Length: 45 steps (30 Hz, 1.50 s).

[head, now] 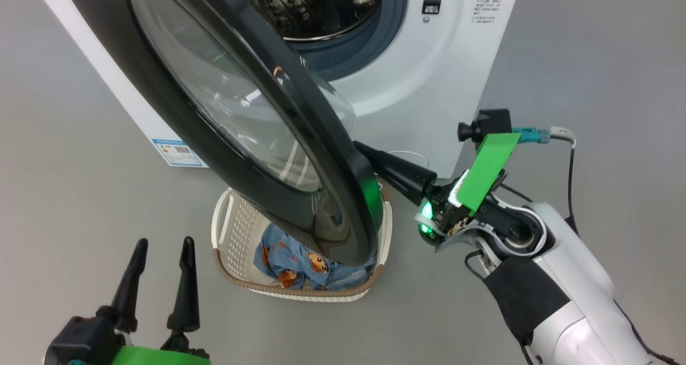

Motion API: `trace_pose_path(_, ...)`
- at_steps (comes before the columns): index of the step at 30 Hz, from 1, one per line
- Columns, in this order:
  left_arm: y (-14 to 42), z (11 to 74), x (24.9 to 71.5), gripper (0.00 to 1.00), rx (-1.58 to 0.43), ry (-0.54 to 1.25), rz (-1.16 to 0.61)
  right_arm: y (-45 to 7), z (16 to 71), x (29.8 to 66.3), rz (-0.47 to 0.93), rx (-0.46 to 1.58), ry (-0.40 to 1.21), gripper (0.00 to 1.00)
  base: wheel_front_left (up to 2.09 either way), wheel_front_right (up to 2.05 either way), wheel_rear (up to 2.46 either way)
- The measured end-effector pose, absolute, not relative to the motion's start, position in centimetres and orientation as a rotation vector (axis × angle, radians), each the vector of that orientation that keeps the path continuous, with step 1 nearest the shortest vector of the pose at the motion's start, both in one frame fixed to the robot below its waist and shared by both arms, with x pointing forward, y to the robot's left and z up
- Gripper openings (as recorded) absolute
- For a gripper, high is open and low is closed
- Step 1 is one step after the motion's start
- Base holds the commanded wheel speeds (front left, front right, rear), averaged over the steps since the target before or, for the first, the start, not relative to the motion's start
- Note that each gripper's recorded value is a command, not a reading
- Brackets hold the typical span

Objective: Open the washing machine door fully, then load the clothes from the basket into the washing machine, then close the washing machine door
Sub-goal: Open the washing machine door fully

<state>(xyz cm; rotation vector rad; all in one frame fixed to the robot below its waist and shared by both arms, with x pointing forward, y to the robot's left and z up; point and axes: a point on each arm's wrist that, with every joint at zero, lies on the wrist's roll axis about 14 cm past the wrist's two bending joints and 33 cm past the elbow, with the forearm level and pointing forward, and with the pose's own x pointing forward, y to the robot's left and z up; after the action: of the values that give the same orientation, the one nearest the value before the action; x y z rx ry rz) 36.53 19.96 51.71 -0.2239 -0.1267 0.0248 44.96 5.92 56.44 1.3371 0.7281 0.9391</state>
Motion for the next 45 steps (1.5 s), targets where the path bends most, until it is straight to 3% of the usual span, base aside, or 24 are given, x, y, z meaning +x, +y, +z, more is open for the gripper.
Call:
trace_pose_path(21, 20.1, 52.9, 34.7, 1.0, -0.237, -0.162, 0.033, 10.3, 57.7, 40.4, 1.052, 1.344, 0.805, 0.0, 0.0, 0.0, 0.0)
trace_pose_path(45, 20.7, 53.2, 34.2, 1.0, -0.239, -0.172, 0.054, 12.6, 57.8, 38.4, 1.101, 1.353, 0.862, 0.0, 0.0, 0.0, 0.0)
